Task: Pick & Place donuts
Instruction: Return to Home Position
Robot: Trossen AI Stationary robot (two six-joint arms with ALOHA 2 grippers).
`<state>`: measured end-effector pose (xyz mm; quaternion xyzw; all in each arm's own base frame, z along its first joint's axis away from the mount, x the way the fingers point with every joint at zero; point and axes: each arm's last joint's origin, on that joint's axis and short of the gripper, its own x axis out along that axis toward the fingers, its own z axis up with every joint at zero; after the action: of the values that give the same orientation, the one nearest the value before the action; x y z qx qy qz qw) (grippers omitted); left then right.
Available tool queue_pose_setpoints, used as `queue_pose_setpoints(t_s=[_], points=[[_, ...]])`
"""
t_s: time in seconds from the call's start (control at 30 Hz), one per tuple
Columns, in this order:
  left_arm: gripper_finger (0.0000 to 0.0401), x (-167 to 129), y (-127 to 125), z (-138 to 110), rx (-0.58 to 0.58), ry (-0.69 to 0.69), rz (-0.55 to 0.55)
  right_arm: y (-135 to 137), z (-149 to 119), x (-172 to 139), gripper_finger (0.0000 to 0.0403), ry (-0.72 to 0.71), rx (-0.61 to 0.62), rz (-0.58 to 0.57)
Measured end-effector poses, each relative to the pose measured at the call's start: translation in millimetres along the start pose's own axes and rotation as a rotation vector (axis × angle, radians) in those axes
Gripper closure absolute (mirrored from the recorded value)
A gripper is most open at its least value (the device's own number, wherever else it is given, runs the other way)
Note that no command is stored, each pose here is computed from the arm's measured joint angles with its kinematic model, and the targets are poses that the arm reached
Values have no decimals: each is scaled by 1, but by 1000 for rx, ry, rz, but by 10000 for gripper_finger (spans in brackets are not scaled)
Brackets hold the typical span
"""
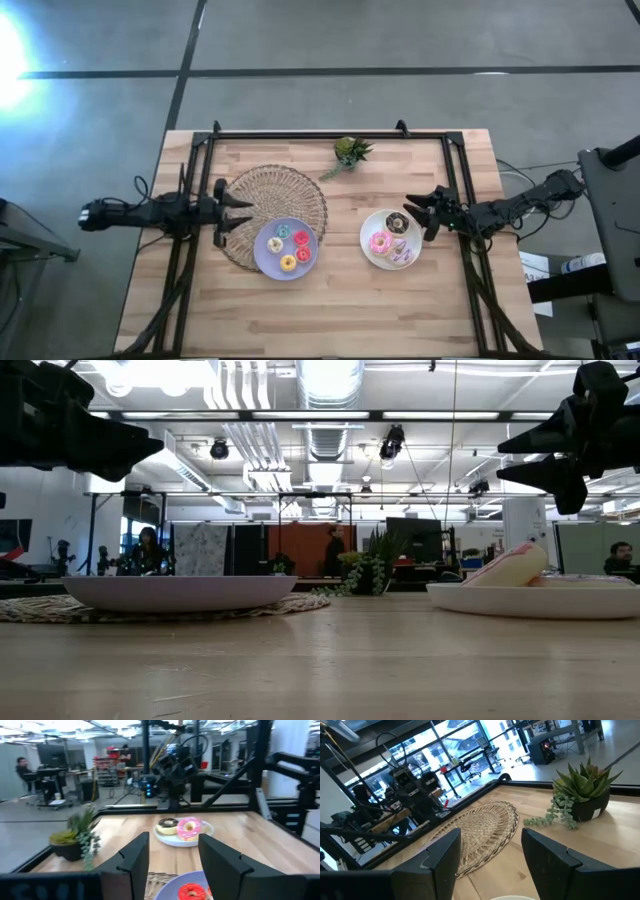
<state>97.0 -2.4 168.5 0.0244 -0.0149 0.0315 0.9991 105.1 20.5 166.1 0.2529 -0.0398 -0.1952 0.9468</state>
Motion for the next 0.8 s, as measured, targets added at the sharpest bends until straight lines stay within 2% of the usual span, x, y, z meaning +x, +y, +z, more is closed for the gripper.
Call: queue_pose_setpoints(t_s=[0.3,0.57,0.8], points=[[256,0,-2,1,-15,-13,-19,0,0,0,202,0,0,0],[256,0,-2,1,-99,-16,-18,0,0,0,202,0,0,0],[256,0,-2,2,-116,-19,-18,0,0,0,202,0,0,0]])
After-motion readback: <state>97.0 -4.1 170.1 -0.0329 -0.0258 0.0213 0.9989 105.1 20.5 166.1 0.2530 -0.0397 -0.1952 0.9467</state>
